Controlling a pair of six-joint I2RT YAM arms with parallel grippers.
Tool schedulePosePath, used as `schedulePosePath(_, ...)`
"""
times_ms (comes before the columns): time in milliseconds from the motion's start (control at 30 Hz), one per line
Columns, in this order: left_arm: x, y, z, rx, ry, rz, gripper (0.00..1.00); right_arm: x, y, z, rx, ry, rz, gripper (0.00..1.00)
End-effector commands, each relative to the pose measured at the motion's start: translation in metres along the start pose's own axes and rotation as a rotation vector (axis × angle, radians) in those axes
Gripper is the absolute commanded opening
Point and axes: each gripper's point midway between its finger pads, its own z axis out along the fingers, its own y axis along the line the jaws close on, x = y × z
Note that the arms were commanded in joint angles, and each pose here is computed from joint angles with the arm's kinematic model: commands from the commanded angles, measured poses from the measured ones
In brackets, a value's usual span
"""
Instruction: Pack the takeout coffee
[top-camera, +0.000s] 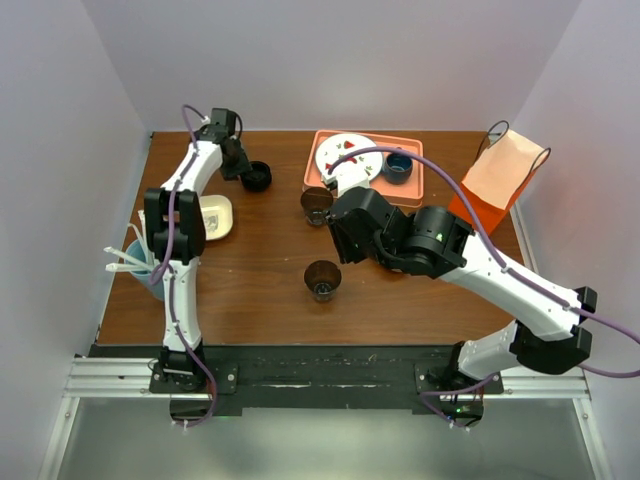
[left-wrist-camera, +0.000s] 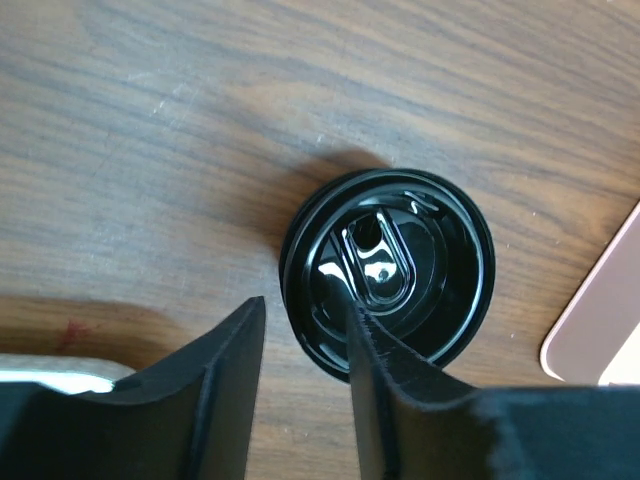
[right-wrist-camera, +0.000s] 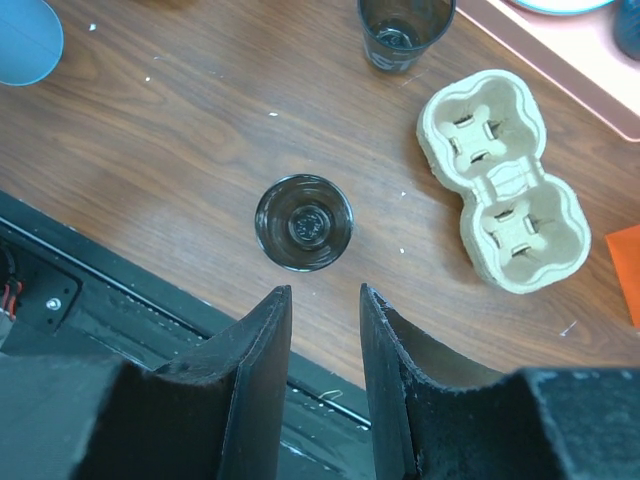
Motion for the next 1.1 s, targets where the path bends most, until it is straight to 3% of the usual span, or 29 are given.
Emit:
schedulePosePath(0,-0.014,-0.003,0.009,0.042,-0.035,-0.017,0.4,-0.018,-0.007,-0.006,0.03,-0.046,-0.03,0.37)
schedulePosePath(267,-0.016,-0.005,0.007,0.054,-0.038,-0.01,0.22,-0.021,-0.003,0.003,0.037,-0.033,-0.073,0.36)
schedulePosePath(433,-0.032,-0.016,-0.013,0.093,-0.078,-0.019,0.19,-0.018,-0.002,0.006,0.033,-0.023,-0.098,0.37)
schedulePosePath(567,-0.037,-0.019,-0.021,0.11,-0.091,-0.017,0.11,-0.02,0.0,0.006,0.025,-0.026,-0.107,0.37)
schedulePosePath(900,-0.05,-0.031,-0.049,0.164,-0.119,-0.006,0.13,-0.02,0.005,0.003,-0.013,-0.029,-0.089,0.37)
schedulePosePath(1067,-0.063,-0.052,-0.074,0.274,-0.155,-0.002,0.13,-0.025,0.012,-0.001,-0.053,-0.042,-0.079,0.37)
